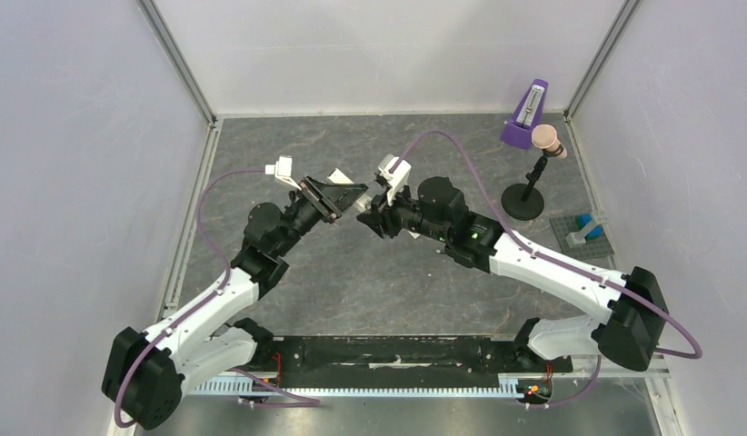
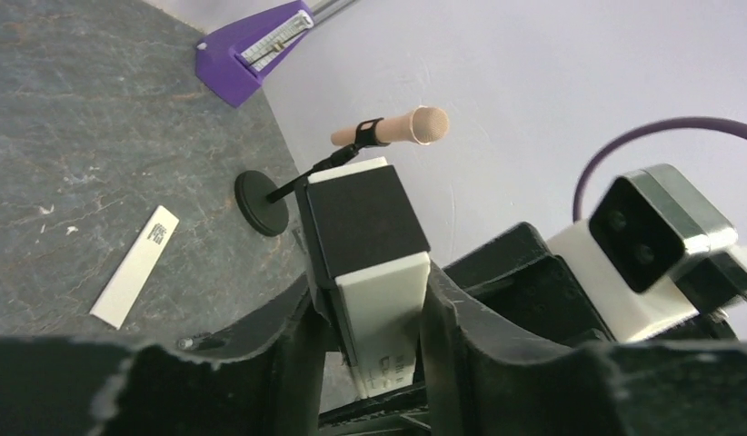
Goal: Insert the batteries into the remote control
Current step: Adjust the remote control.
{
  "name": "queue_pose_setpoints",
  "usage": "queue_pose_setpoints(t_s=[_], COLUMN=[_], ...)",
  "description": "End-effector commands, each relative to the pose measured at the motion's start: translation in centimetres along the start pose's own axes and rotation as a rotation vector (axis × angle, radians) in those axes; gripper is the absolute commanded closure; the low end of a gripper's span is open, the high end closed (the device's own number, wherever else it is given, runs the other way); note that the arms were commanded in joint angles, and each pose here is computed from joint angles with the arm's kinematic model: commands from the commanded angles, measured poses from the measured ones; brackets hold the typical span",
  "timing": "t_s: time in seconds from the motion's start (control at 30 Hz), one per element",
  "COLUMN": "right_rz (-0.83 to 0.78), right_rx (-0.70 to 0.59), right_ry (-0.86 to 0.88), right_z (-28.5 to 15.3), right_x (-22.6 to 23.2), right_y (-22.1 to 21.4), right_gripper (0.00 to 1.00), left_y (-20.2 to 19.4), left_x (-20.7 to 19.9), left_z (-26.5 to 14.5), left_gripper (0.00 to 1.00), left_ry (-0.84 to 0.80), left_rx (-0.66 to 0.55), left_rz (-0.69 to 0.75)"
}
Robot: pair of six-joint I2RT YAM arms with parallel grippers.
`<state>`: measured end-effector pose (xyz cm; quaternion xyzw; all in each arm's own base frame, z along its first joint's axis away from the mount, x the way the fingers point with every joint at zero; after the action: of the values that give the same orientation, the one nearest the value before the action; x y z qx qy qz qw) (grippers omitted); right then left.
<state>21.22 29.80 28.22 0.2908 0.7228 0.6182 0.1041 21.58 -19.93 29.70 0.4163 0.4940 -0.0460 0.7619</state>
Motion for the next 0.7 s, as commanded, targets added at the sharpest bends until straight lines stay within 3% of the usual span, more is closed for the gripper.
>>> queue_pose_setpoints(t_s=[0.0,0.17,0.2,0.3,0.37,0.47,0.67], right_rz=[-0.018,-0.017,-0.016,-0.01,0.014,0.063,0.221], right_rx=[-0.075,-0.051,-0.047,-0.065,-0.085,-0.101,0.094], right_ry=[-0.051,-0.08,-0.081,-0.113,-0.141,-0.165,-0.43], right_z=[0.5,0.8,0.8,0.2,-0.7,-2.3,-4.5], right_x=[-0.1,-0.4,-0.4,-0.7,-0.8,-0.9,-5.0], right_y=[2.6,1.9,1.7,2.0,2.4,2.9,-2.5], right_gripper=[0.85,0.78,0.71,0.35,0.23,0.19,0.26], left_y=[0.9,0.8,0.9,1.1,1.4,2.0,2.8], left_x=[-0.7,-0.1,-0.2,-0.2,0.1,0.7,2.1], left_z=[0.6,0.8,0.9,0.9,0.7,0.0,-1.9], left_gripper=[0.64,0.98,0.98,0.98,0.98,0.98,0.98], left_ry=[0.028,0.084,0.089,0.107,0.148,0.219,0.375], left_rx=[-0.03,-0.02,-0.02,-0.019,-0.03,-0.064,-0.098], left_rz=[-0.038,-0.054,-0.048,-0.008,0.031,0.098,0.224])
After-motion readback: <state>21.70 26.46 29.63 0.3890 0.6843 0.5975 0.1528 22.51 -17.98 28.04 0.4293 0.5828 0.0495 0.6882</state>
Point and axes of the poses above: each gripper's point midway between its finger pads, its own z axis out along the fingers, its own x axis along the line the jaws close on, y = z × x, the point moved 7 cm from there along -z, back along the fingers, and after that the axes turned 7 degrees about z, right-handed, at the moved point
